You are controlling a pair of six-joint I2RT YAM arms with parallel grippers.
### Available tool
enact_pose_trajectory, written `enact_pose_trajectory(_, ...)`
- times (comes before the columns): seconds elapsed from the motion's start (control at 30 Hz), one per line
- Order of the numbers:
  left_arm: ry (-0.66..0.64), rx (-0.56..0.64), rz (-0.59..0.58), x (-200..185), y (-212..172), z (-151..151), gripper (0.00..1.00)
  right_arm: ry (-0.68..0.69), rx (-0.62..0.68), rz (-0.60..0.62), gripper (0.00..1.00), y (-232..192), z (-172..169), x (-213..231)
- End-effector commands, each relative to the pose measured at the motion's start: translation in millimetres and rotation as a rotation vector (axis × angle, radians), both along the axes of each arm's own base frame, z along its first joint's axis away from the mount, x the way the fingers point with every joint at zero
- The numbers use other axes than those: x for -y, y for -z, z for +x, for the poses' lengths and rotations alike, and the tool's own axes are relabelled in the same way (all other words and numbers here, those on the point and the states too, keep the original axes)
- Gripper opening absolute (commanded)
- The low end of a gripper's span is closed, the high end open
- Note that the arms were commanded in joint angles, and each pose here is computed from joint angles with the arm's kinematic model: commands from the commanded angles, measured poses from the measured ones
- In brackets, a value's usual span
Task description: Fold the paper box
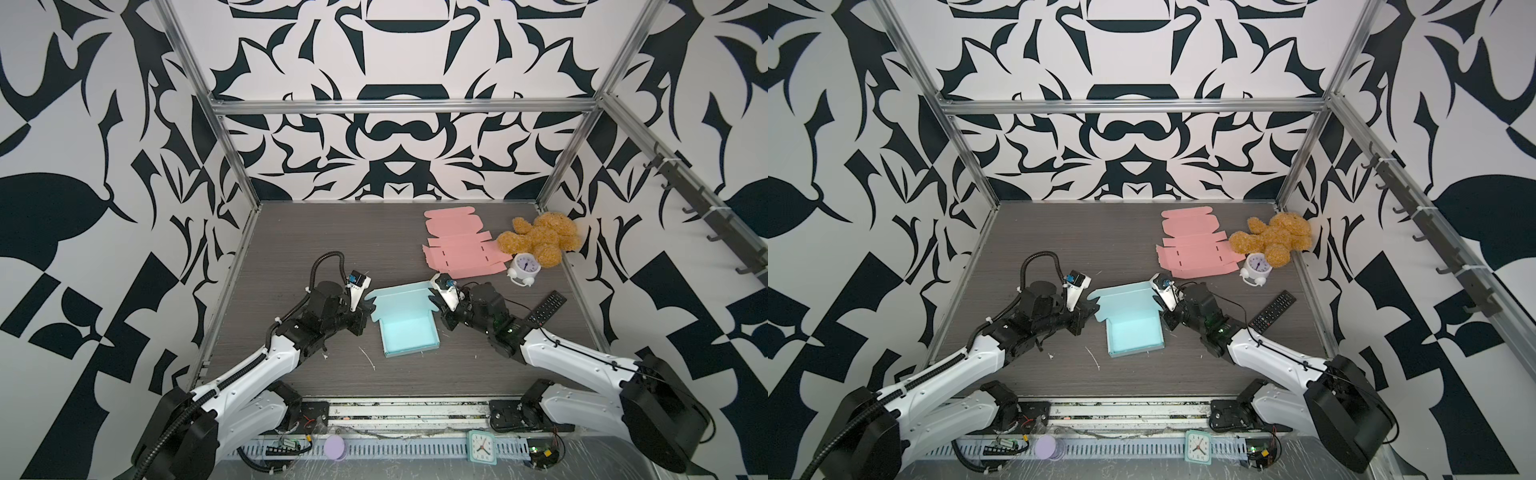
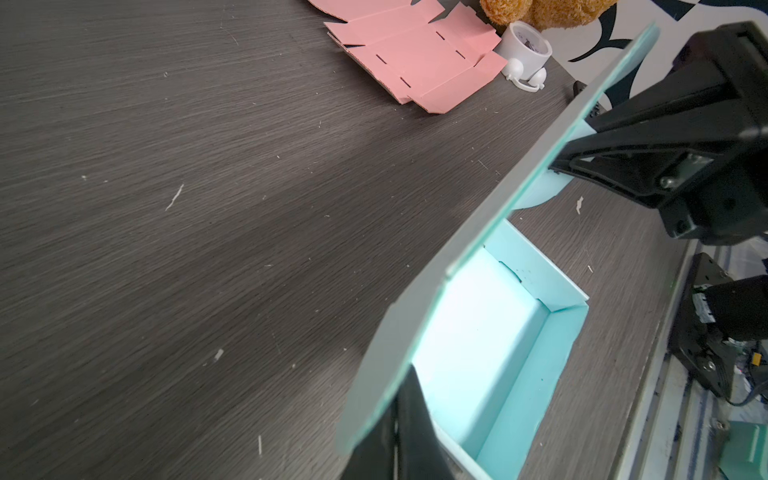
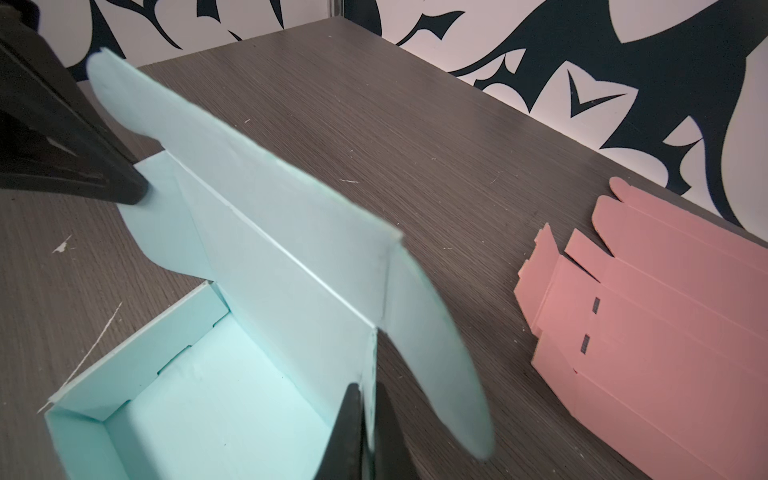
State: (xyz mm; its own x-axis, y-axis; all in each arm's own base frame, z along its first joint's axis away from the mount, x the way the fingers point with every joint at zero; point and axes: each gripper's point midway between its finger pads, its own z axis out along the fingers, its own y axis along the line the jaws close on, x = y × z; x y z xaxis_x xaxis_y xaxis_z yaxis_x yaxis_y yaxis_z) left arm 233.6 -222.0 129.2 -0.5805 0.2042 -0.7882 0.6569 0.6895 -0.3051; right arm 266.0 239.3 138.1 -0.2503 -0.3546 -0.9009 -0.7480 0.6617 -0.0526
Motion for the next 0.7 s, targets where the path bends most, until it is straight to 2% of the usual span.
enact_pose_trajectory(0.0,0.002,0.029,0.0,1.3,-11.6,1.5,0.04,0.007,0.057,0.03,0.1,-24.1,5.2,-3.9)
enact_pose_trajectory(0.37,-0.031,0.056,0.017,-2.2,-17.1,5.9,0.03,0.014,0.053,0.032,0.05,-26.0,3.4,-5.0)
enact_pose_trajectory(0.67,-0.138,0.116,0.016,-4.7,-42.5,33.3,0.02,0.077,0.025,0.063,0.05,-35.0,6.2,-25.2)
